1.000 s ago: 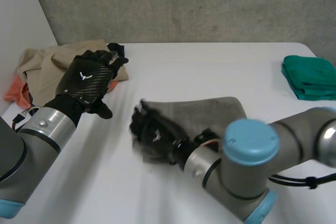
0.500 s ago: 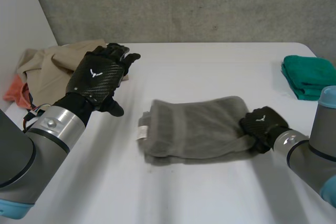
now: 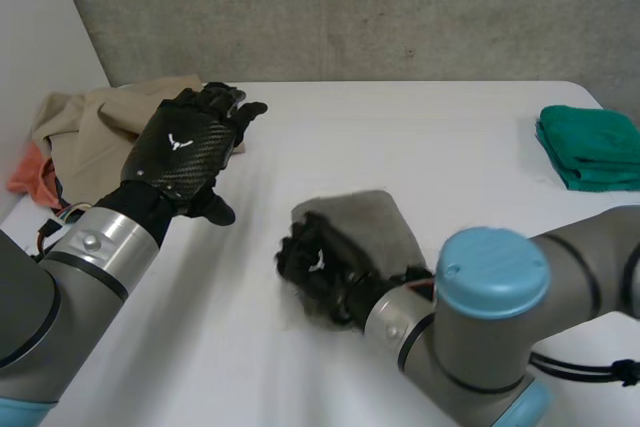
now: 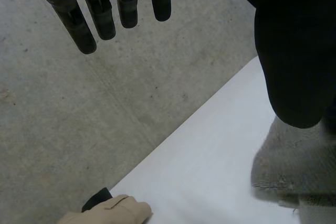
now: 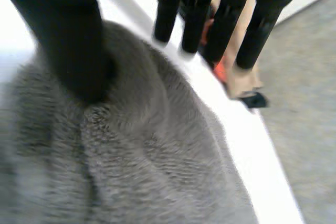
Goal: Fold the laundry.
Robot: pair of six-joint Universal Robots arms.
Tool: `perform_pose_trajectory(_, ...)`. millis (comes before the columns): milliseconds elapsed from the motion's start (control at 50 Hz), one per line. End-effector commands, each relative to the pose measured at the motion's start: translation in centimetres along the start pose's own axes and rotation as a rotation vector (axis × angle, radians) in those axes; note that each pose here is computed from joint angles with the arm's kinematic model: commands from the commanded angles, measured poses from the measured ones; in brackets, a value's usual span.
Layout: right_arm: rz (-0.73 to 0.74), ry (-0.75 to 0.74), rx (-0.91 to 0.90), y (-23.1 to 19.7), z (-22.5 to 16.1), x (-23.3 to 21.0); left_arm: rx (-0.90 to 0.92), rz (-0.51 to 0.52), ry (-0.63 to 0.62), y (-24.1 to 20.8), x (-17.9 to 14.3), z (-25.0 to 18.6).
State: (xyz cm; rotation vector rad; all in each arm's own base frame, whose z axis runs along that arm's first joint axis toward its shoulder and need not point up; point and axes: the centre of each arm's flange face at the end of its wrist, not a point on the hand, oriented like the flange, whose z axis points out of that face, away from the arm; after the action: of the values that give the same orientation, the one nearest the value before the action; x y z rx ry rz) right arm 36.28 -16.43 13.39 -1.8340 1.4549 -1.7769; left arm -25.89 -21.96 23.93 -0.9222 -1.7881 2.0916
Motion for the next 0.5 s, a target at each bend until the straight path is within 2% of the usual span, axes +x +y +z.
perform_pose_trajectory(20,0.14,0.045,-0.012,-0.3,-0.6,2.3,0.038,-0.065,0.002,-1.2,0.4,1.2)
perform_pose_trajectory(40,0.233,0.127,0.002,-0.7,-1.4,5.3,0.044,-0.079,0.0,-1.5,0.5,1.6)
perform_pose_trajectory(80,0.328,0.189,0.014,-0.7,-2.1,7.6,0.058,-0.102,-0.004,-2.5,1.4,2.3)
perform_pose_trajectory(100,0.434,0.243,0.029,-0.5,-2.9,9.5,0.062,-0.106,-0.006,-2.9,1.6,2.5)
perform_pose_trajectory(160,0.583,0.29,0.032,-0.1,-3.8,11.4,0.051,-0.115,-0.029,-4.0,2.8,3.4)
perform_pose_trajectory(180,0.674,0.29,0.009,0.2,-4.2,11.8,0.044,-0.117,-0.03,-4.1,3.2,3.6)
perform_pose_trajectory(260,0.809,0.304,-0.082,1.4,-5.3,13.2,-0.015,-0.127,0.005,-4.1,6.0,4.6)
perform_pose_trajectory(280,0.82,0.307,-0.101,1.6,-5.4,13.4,-0.051,-0.127,0.047,-3.6,7.9,4.7)
perform_pose_trajectory(360,0.843,0.282,-0.178,2.7,-5.0,13.2,-0.169,-0.108,0.128,-1.0,11.9,5.0)
perform_pose_trajectory(500,0.848,0.241,-0.277,6.0,-2.6,11.9,-0.353,-0.059,0.052,4.5,12.9,6.2)
